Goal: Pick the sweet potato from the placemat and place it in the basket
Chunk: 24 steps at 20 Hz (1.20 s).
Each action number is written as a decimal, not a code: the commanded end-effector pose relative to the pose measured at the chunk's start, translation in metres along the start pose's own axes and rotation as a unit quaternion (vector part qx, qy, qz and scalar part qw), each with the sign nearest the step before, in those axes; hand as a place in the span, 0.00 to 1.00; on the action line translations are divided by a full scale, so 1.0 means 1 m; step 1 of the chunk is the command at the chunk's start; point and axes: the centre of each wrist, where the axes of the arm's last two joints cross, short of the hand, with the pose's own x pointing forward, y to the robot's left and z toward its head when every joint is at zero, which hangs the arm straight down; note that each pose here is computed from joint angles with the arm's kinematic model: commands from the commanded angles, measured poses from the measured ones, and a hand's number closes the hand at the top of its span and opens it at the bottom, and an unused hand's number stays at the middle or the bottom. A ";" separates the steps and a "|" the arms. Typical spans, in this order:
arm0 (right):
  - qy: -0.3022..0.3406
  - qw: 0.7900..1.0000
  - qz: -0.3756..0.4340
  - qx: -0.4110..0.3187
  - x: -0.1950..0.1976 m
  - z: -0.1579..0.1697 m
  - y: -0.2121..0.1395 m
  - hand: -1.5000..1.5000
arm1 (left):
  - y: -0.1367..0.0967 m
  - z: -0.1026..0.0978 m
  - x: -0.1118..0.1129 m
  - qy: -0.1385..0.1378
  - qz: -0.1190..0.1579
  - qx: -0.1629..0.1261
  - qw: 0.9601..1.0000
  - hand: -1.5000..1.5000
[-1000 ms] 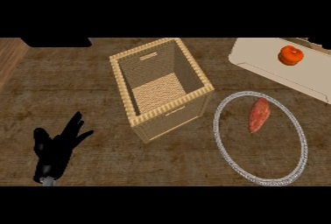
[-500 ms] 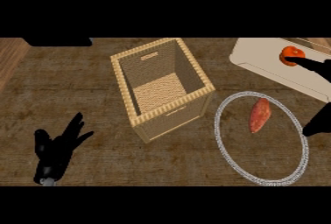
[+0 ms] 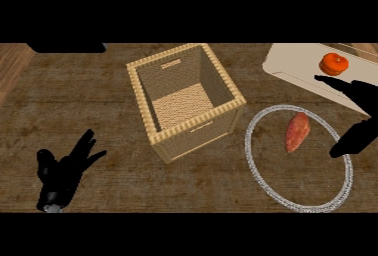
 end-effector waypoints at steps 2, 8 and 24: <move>0.004 1.000 0.009 0.000 -0.005 -0.017 0.023 0.00 | -0.016 0.003 -0.029 0.077 -0.015 0.009 0.997 0.50; -0.005 1.000 -0.008 -0.002 -0.012 -0.024 0.042 0.00 | -0.008 0.011 -0.036 0.082 -0.011 0.013 0.997 0.50; 0.026 0.998 0.036 0.039 0.004 -0.054 0.072 0.00 | -0.015 0.001 -0.034 0.087 -0.012 0.009 0.996 0.50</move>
